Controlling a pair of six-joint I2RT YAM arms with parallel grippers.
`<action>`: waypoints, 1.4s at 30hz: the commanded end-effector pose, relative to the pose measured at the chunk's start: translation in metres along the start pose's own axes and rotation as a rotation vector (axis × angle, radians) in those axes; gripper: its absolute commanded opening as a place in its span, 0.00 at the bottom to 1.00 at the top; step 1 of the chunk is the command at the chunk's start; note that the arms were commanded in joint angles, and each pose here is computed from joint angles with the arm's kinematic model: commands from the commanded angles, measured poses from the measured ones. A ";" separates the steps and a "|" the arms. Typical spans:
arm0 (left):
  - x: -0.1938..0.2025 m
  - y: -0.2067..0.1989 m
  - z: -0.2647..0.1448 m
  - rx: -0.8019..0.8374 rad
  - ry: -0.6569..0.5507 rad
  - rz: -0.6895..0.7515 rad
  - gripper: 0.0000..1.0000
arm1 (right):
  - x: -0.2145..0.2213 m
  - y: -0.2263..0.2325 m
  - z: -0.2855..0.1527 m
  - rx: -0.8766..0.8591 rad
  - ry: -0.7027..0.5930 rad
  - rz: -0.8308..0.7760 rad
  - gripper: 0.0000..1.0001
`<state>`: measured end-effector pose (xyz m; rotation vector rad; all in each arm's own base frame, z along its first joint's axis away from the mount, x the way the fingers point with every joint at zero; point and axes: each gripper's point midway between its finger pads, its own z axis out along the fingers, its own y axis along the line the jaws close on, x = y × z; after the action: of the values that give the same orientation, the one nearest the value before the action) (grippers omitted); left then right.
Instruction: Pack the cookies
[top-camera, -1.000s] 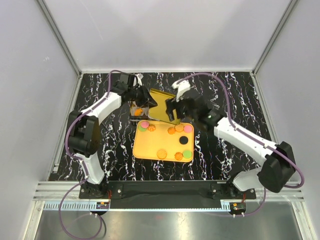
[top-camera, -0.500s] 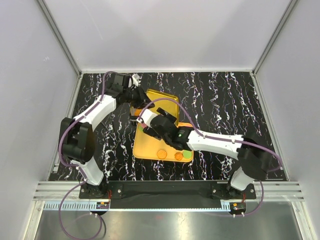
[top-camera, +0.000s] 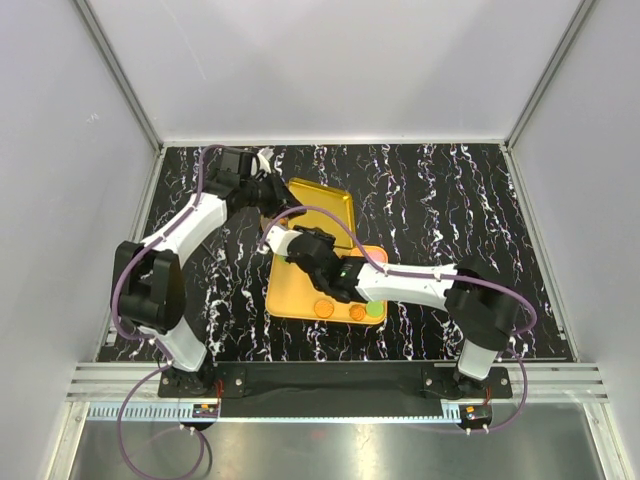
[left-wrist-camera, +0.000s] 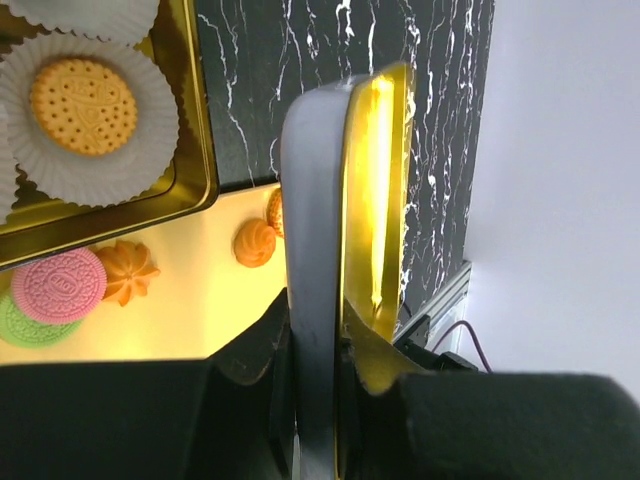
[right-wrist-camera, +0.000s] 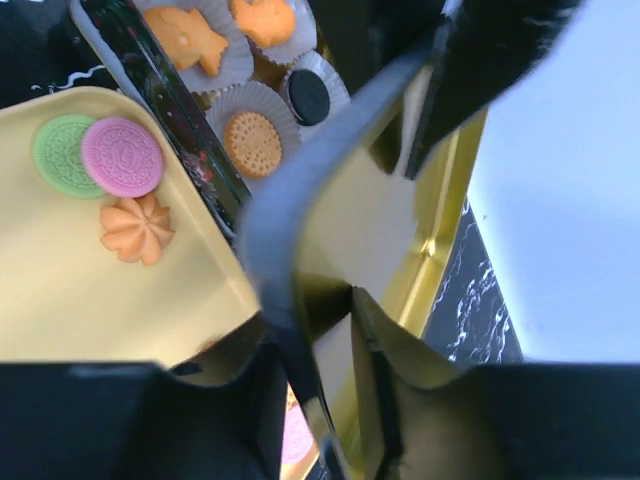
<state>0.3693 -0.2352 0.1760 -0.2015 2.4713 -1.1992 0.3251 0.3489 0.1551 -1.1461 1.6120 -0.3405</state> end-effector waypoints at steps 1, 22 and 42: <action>0.004 -0.022 -0.019 0.088 0.003 0.047 0.04 | -0.024 -0.036 -0.001 0.131 -0.039 0.037 0.30; -0.113 -0.063 -0.093 -0.008 -0.452 0.138 0.99 | -0.052 -0.057 -0.060 -0.062 -0.064 0.176 0.00; -0.093 0.032 -0.131 -0.328 -0.657 0.099 0.94 | -0.114 -0.118 -0.004 -0.994 -0.256 1.183 0.00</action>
<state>0.4013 -0.1011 0.2998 -0.4443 1.9699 -0.6638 0.3978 0.3465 0.2703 -0.6013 2.0109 0.9717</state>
